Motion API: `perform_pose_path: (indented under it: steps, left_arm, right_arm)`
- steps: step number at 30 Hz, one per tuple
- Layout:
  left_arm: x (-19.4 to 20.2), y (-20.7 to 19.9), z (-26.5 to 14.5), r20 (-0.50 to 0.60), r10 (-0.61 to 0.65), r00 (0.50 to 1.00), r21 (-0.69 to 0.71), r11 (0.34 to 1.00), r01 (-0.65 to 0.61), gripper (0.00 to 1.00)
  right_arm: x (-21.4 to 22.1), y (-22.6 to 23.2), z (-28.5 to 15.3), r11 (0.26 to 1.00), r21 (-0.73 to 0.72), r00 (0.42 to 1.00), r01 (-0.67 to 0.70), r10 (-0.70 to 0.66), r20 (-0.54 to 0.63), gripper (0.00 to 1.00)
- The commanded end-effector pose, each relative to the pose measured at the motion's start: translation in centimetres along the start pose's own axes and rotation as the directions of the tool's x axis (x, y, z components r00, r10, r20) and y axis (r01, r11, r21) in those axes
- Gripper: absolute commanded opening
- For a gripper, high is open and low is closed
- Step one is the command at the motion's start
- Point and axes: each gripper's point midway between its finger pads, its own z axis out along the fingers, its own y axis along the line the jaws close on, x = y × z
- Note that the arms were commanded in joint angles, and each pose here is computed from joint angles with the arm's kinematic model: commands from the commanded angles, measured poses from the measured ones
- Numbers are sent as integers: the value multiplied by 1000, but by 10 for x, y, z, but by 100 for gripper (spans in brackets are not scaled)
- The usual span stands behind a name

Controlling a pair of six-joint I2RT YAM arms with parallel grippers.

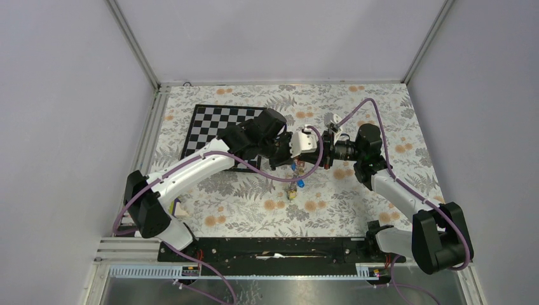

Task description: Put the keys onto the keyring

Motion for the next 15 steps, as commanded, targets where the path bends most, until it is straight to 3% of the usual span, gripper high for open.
perform_pose_path:
  steps: [1,5,11,15]
  left_arm:
    - [-21,7,-17,65,35,997,-57,998,-32,0]
    - [-20,2,-18,72,48,996,-38,998,-45,7]
    - [-26,4,-25,93,58,994,-50,997,-54,34]
    - [-29,10,-32,110,56,992,-60,997,-50,44]
  right_arm:
    - [-23,9,-1,993,-37,993,113,-111,33,0]
    - [-25,12,-1,992,-48,993,118,-116,34,0]
    - [-29,16,-1,990,-63,992,123,-120,45,0]
    - [-31,18,-2,989,-73,991,129,-126,48,0]
